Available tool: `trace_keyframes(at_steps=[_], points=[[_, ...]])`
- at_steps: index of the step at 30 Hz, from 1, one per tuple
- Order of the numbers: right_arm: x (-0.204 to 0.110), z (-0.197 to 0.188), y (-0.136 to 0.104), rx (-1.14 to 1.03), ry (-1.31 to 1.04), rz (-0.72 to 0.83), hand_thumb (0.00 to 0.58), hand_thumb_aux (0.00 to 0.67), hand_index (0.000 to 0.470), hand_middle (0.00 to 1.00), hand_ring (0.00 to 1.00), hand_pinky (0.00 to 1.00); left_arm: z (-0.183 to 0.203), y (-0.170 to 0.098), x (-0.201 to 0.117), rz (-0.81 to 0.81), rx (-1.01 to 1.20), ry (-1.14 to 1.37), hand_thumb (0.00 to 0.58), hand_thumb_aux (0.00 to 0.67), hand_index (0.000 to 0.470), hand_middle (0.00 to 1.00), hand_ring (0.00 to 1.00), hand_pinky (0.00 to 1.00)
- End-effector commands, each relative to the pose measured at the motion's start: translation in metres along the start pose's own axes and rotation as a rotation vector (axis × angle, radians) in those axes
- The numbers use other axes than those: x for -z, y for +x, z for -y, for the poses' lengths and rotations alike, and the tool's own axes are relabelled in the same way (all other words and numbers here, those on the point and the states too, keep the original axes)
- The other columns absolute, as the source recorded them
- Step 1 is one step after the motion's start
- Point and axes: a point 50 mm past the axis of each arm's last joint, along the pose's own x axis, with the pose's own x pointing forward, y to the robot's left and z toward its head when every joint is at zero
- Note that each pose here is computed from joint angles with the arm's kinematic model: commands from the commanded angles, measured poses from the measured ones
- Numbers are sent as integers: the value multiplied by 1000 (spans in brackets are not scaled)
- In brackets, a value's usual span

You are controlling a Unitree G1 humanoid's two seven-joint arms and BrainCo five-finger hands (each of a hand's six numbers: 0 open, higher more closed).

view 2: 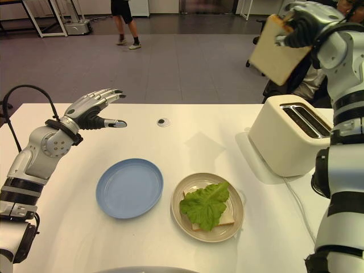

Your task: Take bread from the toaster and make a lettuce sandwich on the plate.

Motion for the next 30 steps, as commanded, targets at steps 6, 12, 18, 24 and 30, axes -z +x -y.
trace_keyframes(at_steps=[6,12,18,24,30], points=[[-70,-110,-55,-961,322,456,580,670,470,0,0,0,-3,1,-9,20,10,17,0,0,0,0,0,0],[-88,-140,-84,-1160,366,492,580,670,470,0,0,0,-5,2,-10,24,10,17,0,0,0,0,0,0],[-98,-168,-103,-1253,394,482,580,670,470,0,0,0,-7,4,-16,47,8,15,0,0,0,0,0,0],[-102,-187,-113,-1298,417,470,580,670,470,0,0,0,-8,7,-21,70,6,14,0,0,0,0,0,0],[-96,-206,-110,-1282,387,418,580,670,470,0,0,0,-15,-1,-82,426,71,-152,0,0,0,0,0,0]])
